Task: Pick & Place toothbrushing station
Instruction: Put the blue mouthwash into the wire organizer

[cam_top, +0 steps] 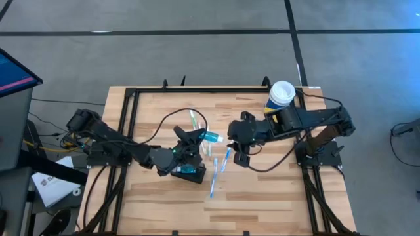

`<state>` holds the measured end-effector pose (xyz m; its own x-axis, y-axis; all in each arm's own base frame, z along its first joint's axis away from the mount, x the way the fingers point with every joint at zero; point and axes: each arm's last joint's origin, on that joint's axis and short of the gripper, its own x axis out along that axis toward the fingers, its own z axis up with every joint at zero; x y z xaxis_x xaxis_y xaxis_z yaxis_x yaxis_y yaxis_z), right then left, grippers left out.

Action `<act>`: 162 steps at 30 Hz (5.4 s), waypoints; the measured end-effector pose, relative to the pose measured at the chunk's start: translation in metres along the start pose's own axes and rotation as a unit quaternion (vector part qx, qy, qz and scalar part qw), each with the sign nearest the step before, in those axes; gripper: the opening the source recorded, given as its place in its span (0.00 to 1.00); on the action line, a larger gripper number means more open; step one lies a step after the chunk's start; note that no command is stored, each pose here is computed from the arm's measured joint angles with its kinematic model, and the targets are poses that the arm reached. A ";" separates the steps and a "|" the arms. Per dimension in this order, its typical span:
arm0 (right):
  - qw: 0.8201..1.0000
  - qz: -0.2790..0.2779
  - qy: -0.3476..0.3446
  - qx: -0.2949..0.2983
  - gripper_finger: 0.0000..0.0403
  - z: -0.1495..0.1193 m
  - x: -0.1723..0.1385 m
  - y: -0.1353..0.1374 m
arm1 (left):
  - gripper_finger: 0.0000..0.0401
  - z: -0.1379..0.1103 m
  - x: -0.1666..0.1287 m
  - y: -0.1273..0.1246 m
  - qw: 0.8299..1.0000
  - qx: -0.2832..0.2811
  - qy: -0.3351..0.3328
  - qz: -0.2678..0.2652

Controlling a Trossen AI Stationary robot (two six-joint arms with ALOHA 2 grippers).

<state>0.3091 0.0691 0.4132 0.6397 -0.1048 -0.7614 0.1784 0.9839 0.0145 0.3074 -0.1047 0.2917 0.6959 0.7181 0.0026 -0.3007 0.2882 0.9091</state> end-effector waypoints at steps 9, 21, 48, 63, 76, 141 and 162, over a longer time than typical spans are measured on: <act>0.992 -0.080 -0.046 -0.090 0.29 -0.010 -0.011 0.028 | 0.18 0.000 -0.007 0.017 0.997 -0.075 -0.019 0.001; 0.968 -0.128 -0.126 -0.176 0.29 -0.012 -0.025 0.058 | 0.19 0.004 -0.020 0.027 0.986 -0.143 -0.078 -0.027; 0.952 -0.132 -0.162 -0.223 0.29 -0.007 -0.027 0.070 | 0.19 0.005 -0.021 0.029 0.981 -0.166 -0.095 -0.036; 0.939 -0.150 -0.173 -0.258 0.42 0.001 -0.025 0.064 | 0.19 0.005 -0.021 0.028 0.980 -0.173 -0.095 -0.038; 0.932 -0.142 -0.150 -0.298 0.59 0.000 -0.010 0.072 | 0.19 0.007 -0.021 0.028 0.970 -0.199 -0.125 -0.059; 0.912 -0.153 -0.153 -0.348 0.18 0.011 0.017 0.077 | 0.23 0.009 -0.022 0.025 0.957 -0.225 -0.160 -0.091; 0.935 -0.127 -0.133 -0.305 0.18 0.012 0.023 0.066 | 0.29 0.007 -0.053 0.040 0.979 -0.191 -0.068 -0.024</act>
<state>0.3448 0.1297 0.4041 0.8119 -0.2983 -0.5018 -0.0582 0.8140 -0.5780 0.2630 -0.1351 0.3305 0.7883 0.6138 0.0429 -0.4687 0.5540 0.6880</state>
